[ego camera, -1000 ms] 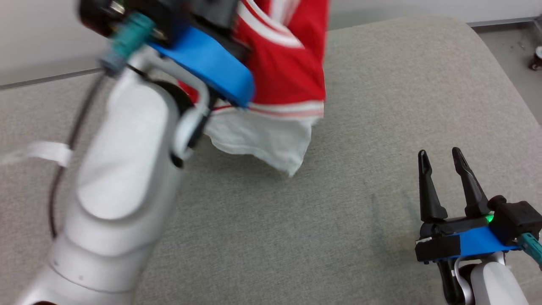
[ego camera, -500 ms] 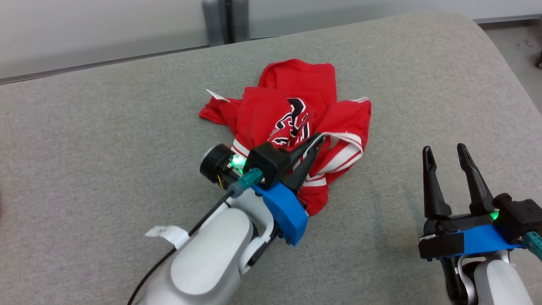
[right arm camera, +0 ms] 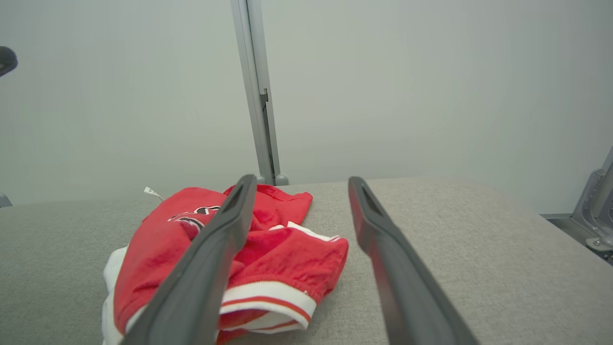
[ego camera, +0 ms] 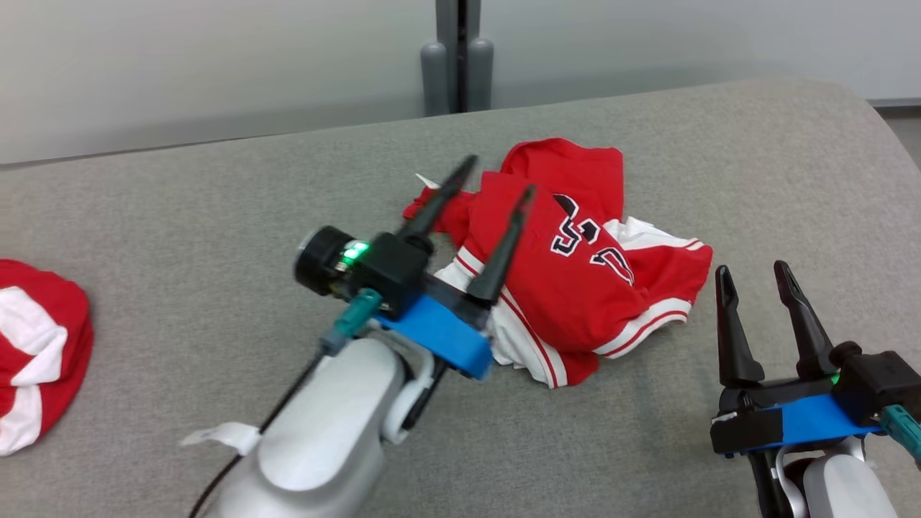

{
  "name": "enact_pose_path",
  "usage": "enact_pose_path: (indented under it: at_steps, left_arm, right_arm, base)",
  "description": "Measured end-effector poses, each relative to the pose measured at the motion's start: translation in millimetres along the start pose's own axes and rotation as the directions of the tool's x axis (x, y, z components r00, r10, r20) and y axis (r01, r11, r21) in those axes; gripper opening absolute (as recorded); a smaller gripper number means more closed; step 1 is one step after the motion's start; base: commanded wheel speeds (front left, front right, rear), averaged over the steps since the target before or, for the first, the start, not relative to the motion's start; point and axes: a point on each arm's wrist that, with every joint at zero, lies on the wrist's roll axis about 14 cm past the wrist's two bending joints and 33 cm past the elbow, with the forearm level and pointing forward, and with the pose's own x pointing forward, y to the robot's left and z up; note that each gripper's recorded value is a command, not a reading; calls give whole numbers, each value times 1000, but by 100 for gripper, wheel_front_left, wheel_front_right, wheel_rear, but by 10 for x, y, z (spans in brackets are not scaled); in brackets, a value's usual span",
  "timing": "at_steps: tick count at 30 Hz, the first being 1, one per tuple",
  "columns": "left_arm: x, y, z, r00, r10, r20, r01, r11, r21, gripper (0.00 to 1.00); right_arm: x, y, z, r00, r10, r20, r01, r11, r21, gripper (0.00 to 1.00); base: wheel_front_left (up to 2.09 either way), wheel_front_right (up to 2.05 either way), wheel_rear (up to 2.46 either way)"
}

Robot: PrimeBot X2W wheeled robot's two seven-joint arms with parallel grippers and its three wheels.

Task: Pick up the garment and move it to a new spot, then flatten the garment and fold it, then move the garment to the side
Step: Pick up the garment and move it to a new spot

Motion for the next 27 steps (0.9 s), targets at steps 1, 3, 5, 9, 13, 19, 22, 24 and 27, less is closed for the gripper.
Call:
enact_pose_path:
  at_steps: [1, 3, 5, 9, 13, 19, 22, 24, 27]
  left_arm:
    - [-27, 94, 59, 999, 31, 15, -31, 999, 8, 100]
    - [-115, 292, 153, 995, 96, 36, -97, 995, 30, 100]
    - [-242, 485, 208, 985, 166, 51, -168, 985, 37, 100]
    - [-553, 842, 334, 950, 300, 85, -305, 950, 59, 100]
    - [-935, 1137, 406, 899, 426, 105, -434, 898, 70, 100]
    - [-1464, 1372, 454, 821, 559, 119, -569, 818, 86, 100]
    - [-1719, 1423, 410, 784, 611, 107, -620, 780, 89, 100]
    - [-1862, 1427, 367, 767, 635, 94, -641, 761, 98, 100]
    - [-2034, 1399, 283, 747, 661, 71, -665, 740, 100, 100]
  right_arm:
    - [0, 21, 1, 1000, 6, 0, -6, 1000, 1, 100]
    - [12, 65, 20, 1000, 19, 7, -19, 1000, 2, 100]
    - [10, 109, 22, 999, 31, 8, -31, 1000, 3, 100]
    - [-3, 173, 25, 999, 49, 8, -49, 999, 4, 100]
    - [-9, 239, 54, 998, 69, 16, -69, 998, 2, 100]
    - [-38, 319, 79, 996, 92, 21, -92, 996, 0, 100]
    - [-74, 347, 72, 995, 100, 17, -100, 995, 0, 100]
    - [-87, 363, 82, 994, 105, 19, -105, 994, 0, 100]
    - [-119, 384, 81, 994, 111, 17, -111, 994, -3, 100]
  base:
    - [0, 0, 0]
    - [0, 0, 0]
    - [0, 0, 0]
    - [0, 0, 0]
    - [0, 0, 0]
    - [0, 0, 0]
    - [0, 0, 0]
    - [0, 0, 0]
    - [0, 0, 0]
